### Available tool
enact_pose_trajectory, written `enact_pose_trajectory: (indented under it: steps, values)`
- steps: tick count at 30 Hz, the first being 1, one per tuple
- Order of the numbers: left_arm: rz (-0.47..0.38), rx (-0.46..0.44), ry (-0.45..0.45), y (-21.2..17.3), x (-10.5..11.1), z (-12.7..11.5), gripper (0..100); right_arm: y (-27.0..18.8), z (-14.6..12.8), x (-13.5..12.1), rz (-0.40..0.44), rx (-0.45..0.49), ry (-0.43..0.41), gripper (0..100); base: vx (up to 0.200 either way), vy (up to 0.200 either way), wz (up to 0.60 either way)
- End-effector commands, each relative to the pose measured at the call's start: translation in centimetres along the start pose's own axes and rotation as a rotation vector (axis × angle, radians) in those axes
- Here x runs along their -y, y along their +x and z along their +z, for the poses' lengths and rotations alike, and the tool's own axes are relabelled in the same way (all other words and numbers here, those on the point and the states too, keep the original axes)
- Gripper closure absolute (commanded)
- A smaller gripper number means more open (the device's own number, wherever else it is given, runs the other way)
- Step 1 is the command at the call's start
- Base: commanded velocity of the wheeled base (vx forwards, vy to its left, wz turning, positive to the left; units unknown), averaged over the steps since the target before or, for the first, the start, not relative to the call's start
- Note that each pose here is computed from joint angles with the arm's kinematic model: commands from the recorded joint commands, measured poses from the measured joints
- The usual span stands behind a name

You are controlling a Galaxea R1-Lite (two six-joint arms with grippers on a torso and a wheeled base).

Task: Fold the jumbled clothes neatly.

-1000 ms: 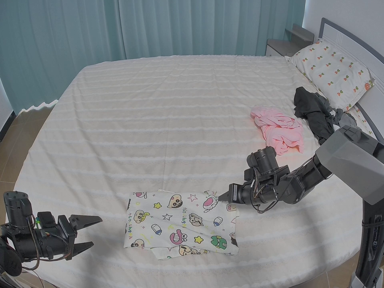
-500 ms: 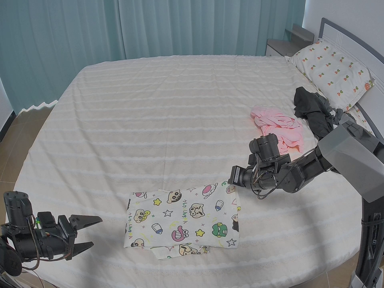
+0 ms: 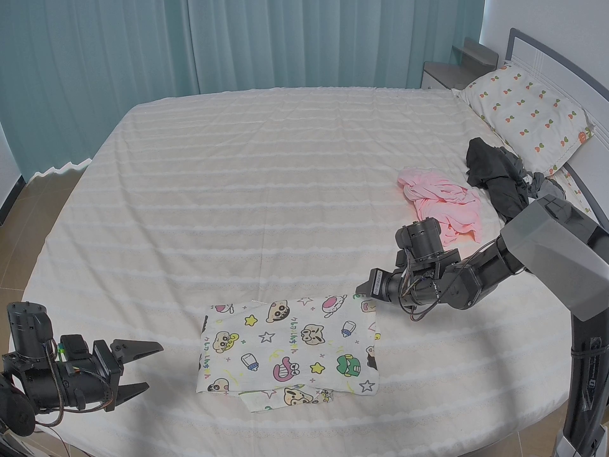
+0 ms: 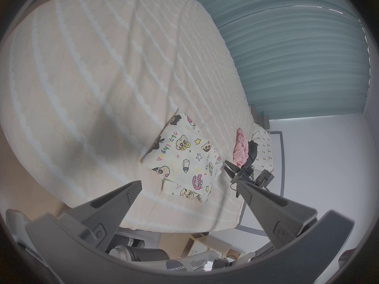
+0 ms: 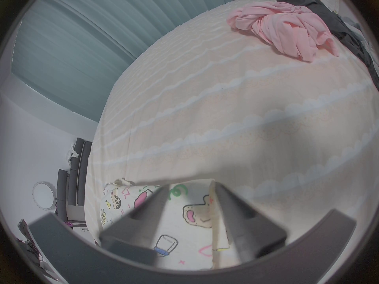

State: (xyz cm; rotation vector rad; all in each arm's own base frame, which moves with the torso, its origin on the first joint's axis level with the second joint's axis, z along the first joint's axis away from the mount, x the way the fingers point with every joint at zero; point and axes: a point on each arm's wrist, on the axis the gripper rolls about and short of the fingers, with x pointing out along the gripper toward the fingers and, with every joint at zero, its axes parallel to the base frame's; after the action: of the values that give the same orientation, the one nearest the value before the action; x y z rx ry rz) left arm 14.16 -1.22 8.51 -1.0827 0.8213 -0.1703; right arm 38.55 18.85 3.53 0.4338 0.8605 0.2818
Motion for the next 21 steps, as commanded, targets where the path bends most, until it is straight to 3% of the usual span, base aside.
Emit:
enact_pose_trajectory:
  steps: [1, 3, 6, 8, 11, 13, 14, 21]
  values:
    - [-0.007, 0.014, 0.017, 0.5, 0.6, 0.8, 0, -2.7, 0.2, 0.0, 0.003, 0.009, 0.002, 0, 0.000, 0.000, 0.00]
    - [-0.023, 0.017, 0.062, 0.6, 1.1, 1.1, 0, -4.0, -0.3, 0.5, -0.008, -0.005, -0.002, 0, 0.000, 0.000, 0.00]
    - [-0.014, 0.009, 0.282, 1.9, 1.7, 2.4, 0, -5.0, -1.9, 1.4, -0.033, -0.058, -0.034, 0, 0.000, 0.000, 0.00]
    - [0.027, -0.008, 0.366, 3.5, 1.4, 3.3, 0, -4.9, -2.8, 2.0, -0.047, -0.093, -0.068, 0, 0.000, 0.000, 0.00]
    - [0.122, -0.014, 0.438, 6.7, 0.6, 5.2, 0, -4.3, -4.5, 2.3, -0.041, -0.163, -0.106, 0, 0.000, 0.000, 0.00]
    - [0.122, -0.014, 0.438, 6.7, 0.6, 5.2, 0, -4.3, -4.5, 2.3, -0.041, -0.163, -0.106, 0, 0.000, 0.000, 0.00]
    - [0.163, -0.051, 0.474, 9.3, -0.3, 6.3, 0, -3.8, -5.5, 2.0, -0.032, -0.196, -0.115, 0, 0.000, 0.000, 0.00]
    - [0.200, -0.149, 0.577, 14.1, -2.0, 6.8, 0, -2.5, -6.8, 1.5, -0.018, -0.243, -0.121, 0, 0.000, 0.000, 0.00]
